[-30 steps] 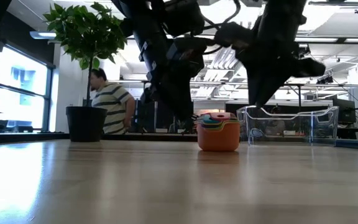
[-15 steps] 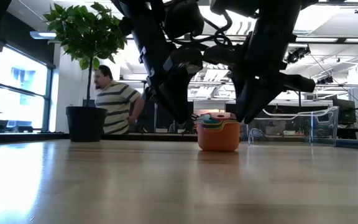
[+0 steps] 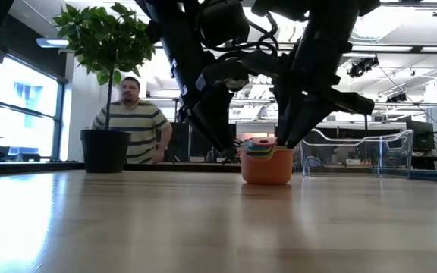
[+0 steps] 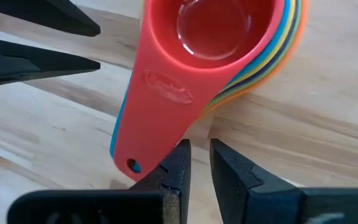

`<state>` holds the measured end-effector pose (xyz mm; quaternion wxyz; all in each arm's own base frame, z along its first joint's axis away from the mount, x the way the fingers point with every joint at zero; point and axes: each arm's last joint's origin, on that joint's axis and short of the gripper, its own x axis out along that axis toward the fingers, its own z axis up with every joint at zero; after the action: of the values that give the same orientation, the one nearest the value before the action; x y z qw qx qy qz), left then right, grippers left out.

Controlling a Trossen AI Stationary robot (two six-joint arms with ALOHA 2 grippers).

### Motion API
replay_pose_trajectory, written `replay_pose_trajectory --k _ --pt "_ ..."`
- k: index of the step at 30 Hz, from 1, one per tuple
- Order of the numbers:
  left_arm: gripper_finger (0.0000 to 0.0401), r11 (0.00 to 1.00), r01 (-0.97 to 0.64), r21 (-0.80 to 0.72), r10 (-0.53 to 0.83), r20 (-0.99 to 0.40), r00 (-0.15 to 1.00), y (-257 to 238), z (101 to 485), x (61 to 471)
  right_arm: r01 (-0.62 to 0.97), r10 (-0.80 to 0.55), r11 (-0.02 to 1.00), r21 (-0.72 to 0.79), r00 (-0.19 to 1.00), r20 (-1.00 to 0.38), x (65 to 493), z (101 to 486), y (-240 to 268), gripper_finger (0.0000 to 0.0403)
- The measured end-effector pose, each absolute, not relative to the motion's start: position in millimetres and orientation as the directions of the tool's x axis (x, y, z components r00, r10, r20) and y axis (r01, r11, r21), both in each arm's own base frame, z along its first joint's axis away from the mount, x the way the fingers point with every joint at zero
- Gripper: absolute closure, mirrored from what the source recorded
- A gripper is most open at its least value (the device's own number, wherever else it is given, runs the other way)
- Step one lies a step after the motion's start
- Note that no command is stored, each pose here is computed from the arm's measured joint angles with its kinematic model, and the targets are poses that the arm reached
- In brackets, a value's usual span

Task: Nest measuring cups in basket
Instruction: Stack the red measuring cup on the light blue measuring cup, then stack the blue measuring cup on the orange measuring cup

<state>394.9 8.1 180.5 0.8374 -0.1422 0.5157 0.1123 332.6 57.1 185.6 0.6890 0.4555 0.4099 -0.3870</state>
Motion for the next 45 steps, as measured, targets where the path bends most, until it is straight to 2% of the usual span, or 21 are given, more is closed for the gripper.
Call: replay_pose_trajectory --k 9,16,23,28,35,40,45 --pt "0.0311 0.934 -0.337 -0.121 0.051 -0.887 0.458 9 181 397 0.887 -0.1 0.304 0.349 0.394 -0.914 336 188 59 0.0351" --pt "0.0311 0.936 -0.329 -0.127 0.034 -0.896 0.443 8 183 395 0.902 -0.035 0.337 0.27 0.299 -0.954 323 191 61 0.0351" --pt "0.0311 0.937 -0.299 -0.179 -0.019 -0.882 0.471 7 200 389 0.894 -0.024 0.39 0.219 0.247 -0.969 290 223 72 0.0351" --pt "0.0311 0.944 -0.276 -0.179 -0.015 -0.861 0.508 7 220 382 0.87 -0.02 0.459 0.18 0.212 -0.977 267 239 85 0.0351" --pt "0.0311 0.944 -0.271 -0.19 0.003 -0.814 0.58 15 251 370 0.749 0.04 0.65 0.132 0.139 -0.989 251 242 105 0.0351" --pt "0.0311 0.939 -0.278 -0.203 0.02 -0.775 0.632 22 274 359 0.653 0.052 0.75 0.108 0.105 -0.993 244 240 115 0.0351" --pt "0.0311 0.931 -0.298 -0.212 0.049 -0.734 0.677 32 294 347 0.602 0.122 0.789 0.126 0.047 -0.991 233 218 124 0.0351"
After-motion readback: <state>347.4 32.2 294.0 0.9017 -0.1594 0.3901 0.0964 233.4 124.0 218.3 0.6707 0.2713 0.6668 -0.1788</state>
